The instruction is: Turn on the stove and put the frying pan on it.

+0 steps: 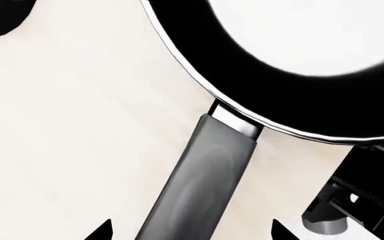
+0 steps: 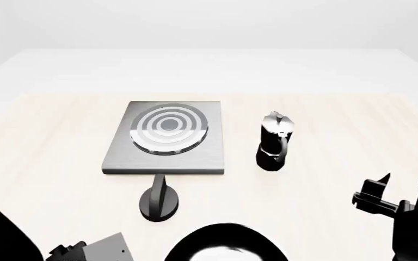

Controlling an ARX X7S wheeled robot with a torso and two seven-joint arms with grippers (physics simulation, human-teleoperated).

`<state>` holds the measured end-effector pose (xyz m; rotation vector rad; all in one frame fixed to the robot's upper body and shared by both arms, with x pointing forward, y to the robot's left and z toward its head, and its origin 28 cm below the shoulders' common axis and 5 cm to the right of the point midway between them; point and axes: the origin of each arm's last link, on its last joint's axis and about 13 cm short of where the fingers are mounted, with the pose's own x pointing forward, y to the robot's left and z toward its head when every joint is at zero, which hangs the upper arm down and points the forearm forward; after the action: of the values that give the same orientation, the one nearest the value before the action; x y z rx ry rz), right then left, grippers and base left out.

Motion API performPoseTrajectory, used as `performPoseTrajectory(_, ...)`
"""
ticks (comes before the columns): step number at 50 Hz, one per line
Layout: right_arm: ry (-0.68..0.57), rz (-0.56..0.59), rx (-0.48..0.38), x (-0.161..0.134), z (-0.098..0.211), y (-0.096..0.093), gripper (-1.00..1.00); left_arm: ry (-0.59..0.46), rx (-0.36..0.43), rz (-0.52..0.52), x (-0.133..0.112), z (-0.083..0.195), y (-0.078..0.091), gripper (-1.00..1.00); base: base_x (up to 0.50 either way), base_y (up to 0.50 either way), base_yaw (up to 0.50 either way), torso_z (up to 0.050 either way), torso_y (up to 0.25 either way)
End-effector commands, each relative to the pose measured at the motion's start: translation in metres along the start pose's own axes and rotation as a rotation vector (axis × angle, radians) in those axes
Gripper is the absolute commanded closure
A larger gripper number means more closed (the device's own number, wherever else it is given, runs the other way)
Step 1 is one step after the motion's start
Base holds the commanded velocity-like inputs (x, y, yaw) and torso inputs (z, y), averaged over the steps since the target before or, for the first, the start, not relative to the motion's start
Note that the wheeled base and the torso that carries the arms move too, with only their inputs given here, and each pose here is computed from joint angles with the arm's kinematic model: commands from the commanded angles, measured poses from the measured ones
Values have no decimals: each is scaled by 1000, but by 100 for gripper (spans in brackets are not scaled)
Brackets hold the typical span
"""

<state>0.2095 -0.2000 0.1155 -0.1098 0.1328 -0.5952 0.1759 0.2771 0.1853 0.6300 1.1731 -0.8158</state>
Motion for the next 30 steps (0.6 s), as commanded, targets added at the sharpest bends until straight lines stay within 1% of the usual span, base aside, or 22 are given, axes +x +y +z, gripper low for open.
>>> performPoseTrajectory(1,1,3,-4,1,-1,1,-100,23,-19,2,8,-1,7,-100,0,0,0,0,0)
performPoseTrajectory(12,5,-3,-4,0,-6,1,-100,78,-37,-28,28,-2,17,-100,0,0,0,0,0)
performPoseTrajectory(23,1,-7,-1,0,-7,1,-100,104,-42,-65,45,-3,23,-100,0,0,0,0,0)
performPoseTrajectory(24,1,-8,-1,0,-7,1,-100,104,-29,-55,45,-3,24,100,0,0,0,0,0)
performPoseTrajectory(27,-2,-9,0,0,-6,1,-100,98,-14,-42,44,-2,24,100,0,0,0,0,0)
performPoseTrajectory(29,-5,-8,1,-1,-5,1,-100,80,-8,-14,41,-1,24,100,0,0,0,0,0)
performPoseTrajectory(30,-5,-8,1,-1,-6,1,-100,84,-5,-31,40,-1,23,100,0,0,0,0,0)
